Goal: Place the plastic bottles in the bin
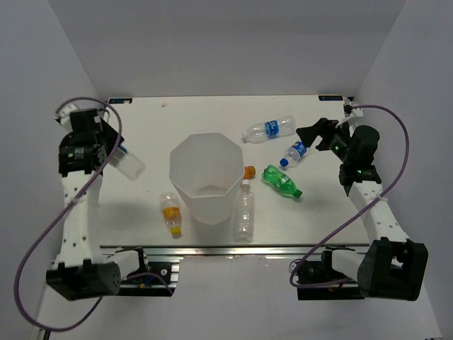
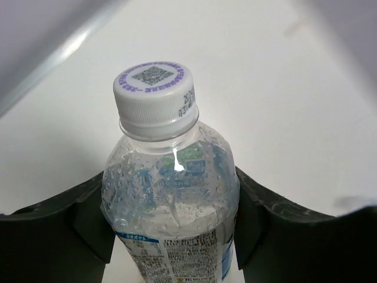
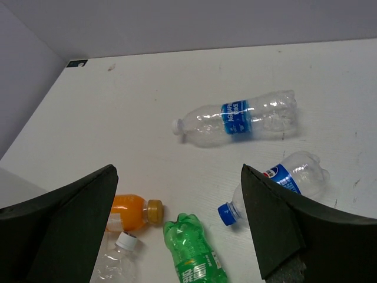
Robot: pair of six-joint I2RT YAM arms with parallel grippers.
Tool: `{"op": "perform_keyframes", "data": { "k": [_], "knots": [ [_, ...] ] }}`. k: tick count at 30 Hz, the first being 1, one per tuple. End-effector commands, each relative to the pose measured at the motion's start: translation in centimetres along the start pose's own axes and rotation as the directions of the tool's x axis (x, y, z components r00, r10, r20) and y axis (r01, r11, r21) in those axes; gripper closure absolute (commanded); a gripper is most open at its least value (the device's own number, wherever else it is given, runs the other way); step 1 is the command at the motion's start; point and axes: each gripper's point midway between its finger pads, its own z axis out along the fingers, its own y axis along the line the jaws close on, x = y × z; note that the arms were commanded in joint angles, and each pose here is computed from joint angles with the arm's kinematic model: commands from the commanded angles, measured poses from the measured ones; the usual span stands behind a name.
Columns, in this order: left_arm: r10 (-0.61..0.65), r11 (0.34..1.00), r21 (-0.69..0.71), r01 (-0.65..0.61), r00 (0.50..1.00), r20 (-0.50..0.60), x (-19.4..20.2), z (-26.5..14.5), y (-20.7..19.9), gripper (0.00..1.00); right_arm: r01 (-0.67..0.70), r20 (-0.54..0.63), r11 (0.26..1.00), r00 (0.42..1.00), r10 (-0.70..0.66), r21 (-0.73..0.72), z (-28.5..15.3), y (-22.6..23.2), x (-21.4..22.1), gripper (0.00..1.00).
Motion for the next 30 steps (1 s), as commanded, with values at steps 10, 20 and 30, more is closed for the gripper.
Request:
{"op": "perform_keyframes", "data": {
  "k": [10, 20, 30],
  "knots": [
    [-0.165, 0.525, 0.85, -0.037, 0.976, 0.144, -6.2, -16.8, -18.4, 1.0, 0.159, -0.107, 0.982, 0.98, -0.17, -0.103, -2.3, 2.4, 2.0, 0.11],
    [0.172, 0.489, 0.84, -0.236, 0.97, 0.172, 5.1, -18.6, -25.4, 0.8, 0.257, -0.378, 0.934, 0.862, -0.337, -0.247, -0.5, 0.3, 11.5, 0.11],
    [0.144, 0.514, 0.814, -0.272, 0.962, 0.231, 2.6, -19.8, -24.3, 0.02, 0.284, -0.579, 0.928, 0.725, -0.373, -0.242, 1.3, -0.4, 20.8, 0.11]
  ]
}}
